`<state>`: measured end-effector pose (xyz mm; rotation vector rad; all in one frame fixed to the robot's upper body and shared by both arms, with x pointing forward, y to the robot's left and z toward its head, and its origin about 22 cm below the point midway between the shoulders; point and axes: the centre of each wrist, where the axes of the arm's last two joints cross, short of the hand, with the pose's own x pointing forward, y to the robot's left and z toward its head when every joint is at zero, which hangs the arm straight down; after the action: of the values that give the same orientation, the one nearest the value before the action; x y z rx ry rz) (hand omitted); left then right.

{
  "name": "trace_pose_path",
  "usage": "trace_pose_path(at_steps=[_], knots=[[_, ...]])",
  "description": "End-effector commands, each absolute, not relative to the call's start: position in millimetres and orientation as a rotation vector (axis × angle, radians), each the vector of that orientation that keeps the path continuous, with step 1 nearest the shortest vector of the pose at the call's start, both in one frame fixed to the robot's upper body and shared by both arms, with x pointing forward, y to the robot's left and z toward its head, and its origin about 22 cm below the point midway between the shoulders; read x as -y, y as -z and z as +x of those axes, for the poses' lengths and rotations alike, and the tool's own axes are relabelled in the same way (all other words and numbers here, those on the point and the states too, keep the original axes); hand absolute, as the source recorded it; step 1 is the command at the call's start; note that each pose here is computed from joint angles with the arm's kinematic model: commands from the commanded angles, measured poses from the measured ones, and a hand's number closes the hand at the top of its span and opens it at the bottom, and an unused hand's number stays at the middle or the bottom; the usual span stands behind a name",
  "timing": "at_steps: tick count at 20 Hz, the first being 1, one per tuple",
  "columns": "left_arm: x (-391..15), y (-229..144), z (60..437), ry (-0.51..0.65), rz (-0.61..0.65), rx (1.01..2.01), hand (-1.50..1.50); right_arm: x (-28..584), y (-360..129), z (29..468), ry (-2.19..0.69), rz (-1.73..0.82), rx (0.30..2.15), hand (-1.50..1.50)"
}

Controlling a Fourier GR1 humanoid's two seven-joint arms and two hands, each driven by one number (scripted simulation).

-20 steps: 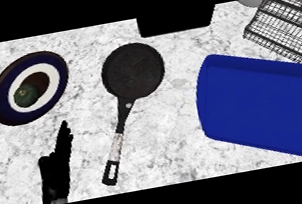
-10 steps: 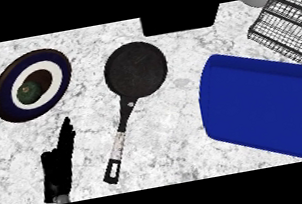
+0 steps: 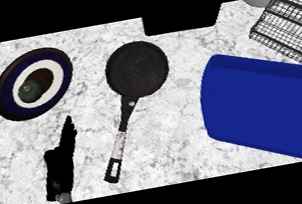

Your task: Pick the cupcake from the tray and place it in the tiered basket

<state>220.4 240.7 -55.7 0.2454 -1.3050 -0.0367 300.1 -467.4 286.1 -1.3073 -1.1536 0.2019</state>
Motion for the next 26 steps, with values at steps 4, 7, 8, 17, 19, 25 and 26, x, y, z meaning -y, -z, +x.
trace_pose_path(at_steps=[4, 7, 8, 17, 19, 25, 26], knots=[[-247, 63, 227, 0.029, 0.248, 1.311, 0.0, 454, -259, 342, -0.275, -1.285, 1.135, 1.5], [-226, 52, 224, 0.03, 0.233, 1.316, 0.0, 457, -235, 363, -0.28, -1.312, 1.071, 1.5], [-238, 55, 213, 0.062, 0.235, 1.32, 0.0, 451, -226, 369, -0.298, -1.316, 1.038, 1.5], [-251, 45, 224, 0.051, 0.227, 1.325, 0.0, 451, -191, 392, -0.033, -1.057, 1.132, 1.5], [-227, 65, 216, 0.033, 0.267, 1.311, 0.0, 456, -176, 387, 0.021, -0.968, 1.17, -1.5], [-235, 51, 222, 0.042, 0.235, 1.302, 0.0, 469, -163, 382, 0.229, -0.867, 1.33, -1.5], [-228, 52, 217, 0.03, 0.243, 1.316, 0.0, 473, -186, 384, 0.249, -0.846, 1.366, -1.5]])
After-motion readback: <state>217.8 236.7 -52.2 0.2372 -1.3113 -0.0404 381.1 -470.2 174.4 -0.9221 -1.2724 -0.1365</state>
